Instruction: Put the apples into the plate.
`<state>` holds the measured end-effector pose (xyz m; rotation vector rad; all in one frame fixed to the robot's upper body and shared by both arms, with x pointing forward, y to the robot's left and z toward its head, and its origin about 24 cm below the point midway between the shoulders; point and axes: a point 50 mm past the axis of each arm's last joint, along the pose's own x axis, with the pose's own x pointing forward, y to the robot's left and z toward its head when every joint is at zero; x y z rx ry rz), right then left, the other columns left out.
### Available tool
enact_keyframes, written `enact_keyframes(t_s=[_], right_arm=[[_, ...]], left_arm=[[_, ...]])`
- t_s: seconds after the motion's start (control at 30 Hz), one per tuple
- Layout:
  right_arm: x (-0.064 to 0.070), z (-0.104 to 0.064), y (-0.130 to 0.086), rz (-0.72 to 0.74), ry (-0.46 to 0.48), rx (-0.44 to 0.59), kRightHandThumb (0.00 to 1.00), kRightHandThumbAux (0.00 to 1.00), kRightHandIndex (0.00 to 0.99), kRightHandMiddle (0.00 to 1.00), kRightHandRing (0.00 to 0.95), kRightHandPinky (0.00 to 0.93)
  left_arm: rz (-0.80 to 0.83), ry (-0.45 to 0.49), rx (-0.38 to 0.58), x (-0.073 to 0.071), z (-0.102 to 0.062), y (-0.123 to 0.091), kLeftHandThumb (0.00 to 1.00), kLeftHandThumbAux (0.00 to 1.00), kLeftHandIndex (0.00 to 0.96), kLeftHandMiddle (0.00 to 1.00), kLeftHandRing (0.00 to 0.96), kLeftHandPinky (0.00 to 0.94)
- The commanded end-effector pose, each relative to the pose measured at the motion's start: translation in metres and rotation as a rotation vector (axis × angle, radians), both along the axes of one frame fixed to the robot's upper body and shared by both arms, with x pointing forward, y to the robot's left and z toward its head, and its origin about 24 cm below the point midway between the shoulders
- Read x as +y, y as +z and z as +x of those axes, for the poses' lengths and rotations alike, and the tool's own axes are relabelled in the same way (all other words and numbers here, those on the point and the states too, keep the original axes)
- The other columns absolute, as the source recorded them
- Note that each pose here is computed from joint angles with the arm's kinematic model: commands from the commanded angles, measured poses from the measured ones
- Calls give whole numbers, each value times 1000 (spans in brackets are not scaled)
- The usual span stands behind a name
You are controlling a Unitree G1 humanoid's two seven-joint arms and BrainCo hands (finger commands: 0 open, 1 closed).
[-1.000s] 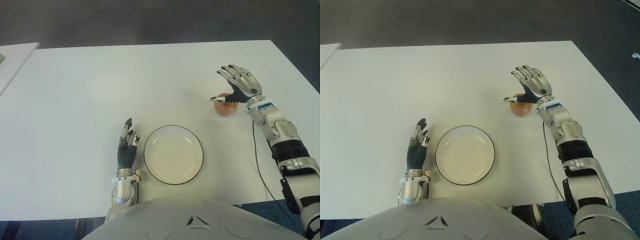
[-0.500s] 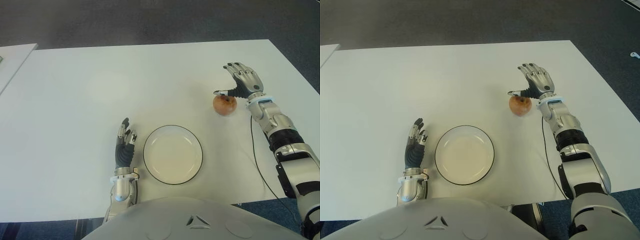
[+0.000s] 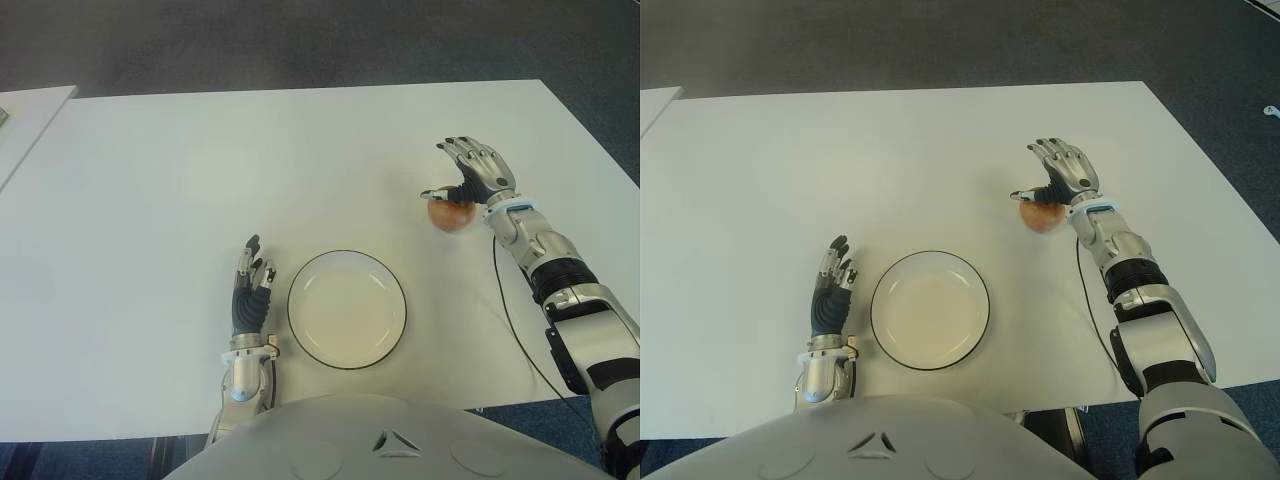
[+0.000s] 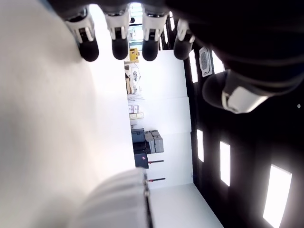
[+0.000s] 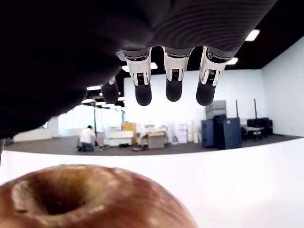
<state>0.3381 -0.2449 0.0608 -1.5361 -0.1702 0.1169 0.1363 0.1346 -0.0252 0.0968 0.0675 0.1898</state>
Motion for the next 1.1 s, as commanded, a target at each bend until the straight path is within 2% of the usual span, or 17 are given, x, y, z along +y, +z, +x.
enact_keyframes(t_s=[0.03, 0.37, 0.77, 1.1], right_arm=[[-2, -1, -4, -3, -14, 17, 240, 364, 0, 0, 0, 0], [-5, -9, -15, 0, -14, 53, 234, 373, 0, 0, 0, 0], [-3, -18, -25, 28, 2, 92, 228, 359, 0, 0, 0, 0], [-3, -27, -44, 32, -28, 130, 218, 327, 0, 0, 0, 0]], left_arm=[[30, 12, 78, 2, -8, -11, 69, 428, 0, 0, 0, 0], [8, 3, 86, 2, -8, -13, 57, 450, 0, 0, 0, 0], [-37, -3, 65, -2, -5, -11, 72, 422, 0, 0, 0, 0], [-22, 10, 66, -1, -6, -11, 77, 419, 0, 0, 0, 0]])
